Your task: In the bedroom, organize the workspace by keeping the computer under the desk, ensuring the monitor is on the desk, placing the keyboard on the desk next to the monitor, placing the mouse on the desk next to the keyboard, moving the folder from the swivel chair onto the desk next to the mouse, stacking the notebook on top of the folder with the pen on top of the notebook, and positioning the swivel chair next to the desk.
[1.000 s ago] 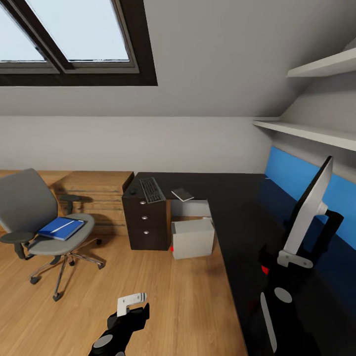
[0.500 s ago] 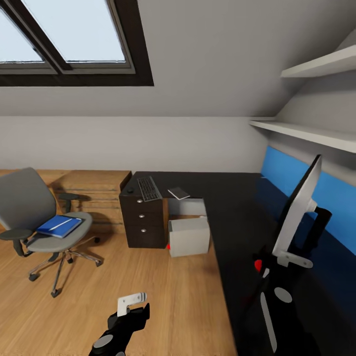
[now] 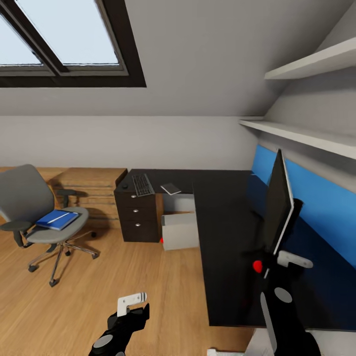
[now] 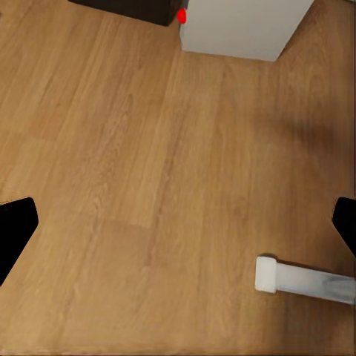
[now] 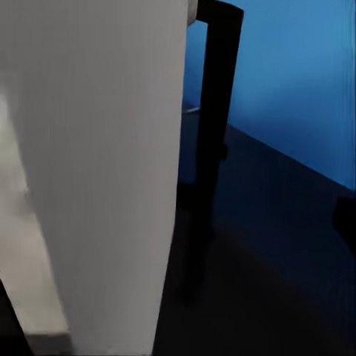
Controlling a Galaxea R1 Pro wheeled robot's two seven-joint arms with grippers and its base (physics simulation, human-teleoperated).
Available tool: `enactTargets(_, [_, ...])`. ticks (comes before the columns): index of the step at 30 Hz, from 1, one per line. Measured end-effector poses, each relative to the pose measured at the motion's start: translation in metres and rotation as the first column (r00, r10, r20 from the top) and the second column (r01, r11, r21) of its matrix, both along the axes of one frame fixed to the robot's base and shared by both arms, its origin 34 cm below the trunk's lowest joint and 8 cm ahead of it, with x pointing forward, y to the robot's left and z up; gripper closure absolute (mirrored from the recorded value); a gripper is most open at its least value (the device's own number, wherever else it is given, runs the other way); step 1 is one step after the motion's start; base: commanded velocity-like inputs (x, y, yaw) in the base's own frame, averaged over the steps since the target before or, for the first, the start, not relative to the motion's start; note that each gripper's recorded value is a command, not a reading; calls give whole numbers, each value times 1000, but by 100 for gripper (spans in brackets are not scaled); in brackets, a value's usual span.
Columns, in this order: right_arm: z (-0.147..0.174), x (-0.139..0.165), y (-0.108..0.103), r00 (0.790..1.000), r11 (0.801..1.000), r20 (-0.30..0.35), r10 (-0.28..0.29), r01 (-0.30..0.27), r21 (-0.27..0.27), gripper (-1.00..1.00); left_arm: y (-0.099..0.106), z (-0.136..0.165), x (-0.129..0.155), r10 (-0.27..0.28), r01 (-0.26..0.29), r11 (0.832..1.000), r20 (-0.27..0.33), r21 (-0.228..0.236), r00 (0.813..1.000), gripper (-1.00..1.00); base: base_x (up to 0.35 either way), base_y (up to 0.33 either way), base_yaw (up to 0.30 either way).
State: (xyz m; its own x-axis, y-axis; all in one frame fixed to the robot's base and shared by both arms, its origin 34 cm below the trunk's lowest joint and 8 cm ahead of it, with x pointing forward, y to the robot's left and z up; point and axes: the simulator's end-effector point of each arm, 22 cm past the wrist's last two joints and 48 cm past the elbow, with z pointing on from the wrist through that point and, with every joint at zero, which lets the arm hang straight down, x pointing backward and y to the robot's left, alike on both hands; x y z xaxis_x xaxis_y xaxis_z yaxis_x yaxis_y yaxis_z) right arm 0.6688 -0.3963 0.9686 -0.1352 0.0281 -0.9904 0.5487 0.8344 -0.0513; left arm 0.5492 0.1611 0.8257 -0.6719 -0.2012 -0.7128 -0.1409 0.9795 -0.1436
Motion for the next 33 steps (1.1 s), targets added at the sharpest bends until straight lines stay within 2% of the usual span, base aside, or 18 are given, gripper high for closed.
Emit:
enactTargets(5, [0,0,0,1000,1000,0,0,0,-2,-100,0,0,0,0,0,1000,0,0,1000,-100,-201,-247,0])
enactTargets(13, [0,0,0,1000,1000,0,0,0,-1,-100,0,0,0,0,0,1000,1,1,1000,-100,-31,-307,0])
enactTargets(23, [0,0,0,1000,1000,-1,2,-2,-2,-100,1,0,0,0,0,1000,0,4,1000,-100,-1,-134,0])
enactTargets(33, [-4,1,4,1000,1000,-7,13,-13,1,-100,1,0,0,0,0,1000,0,4,1000,-100,0,-19,0])
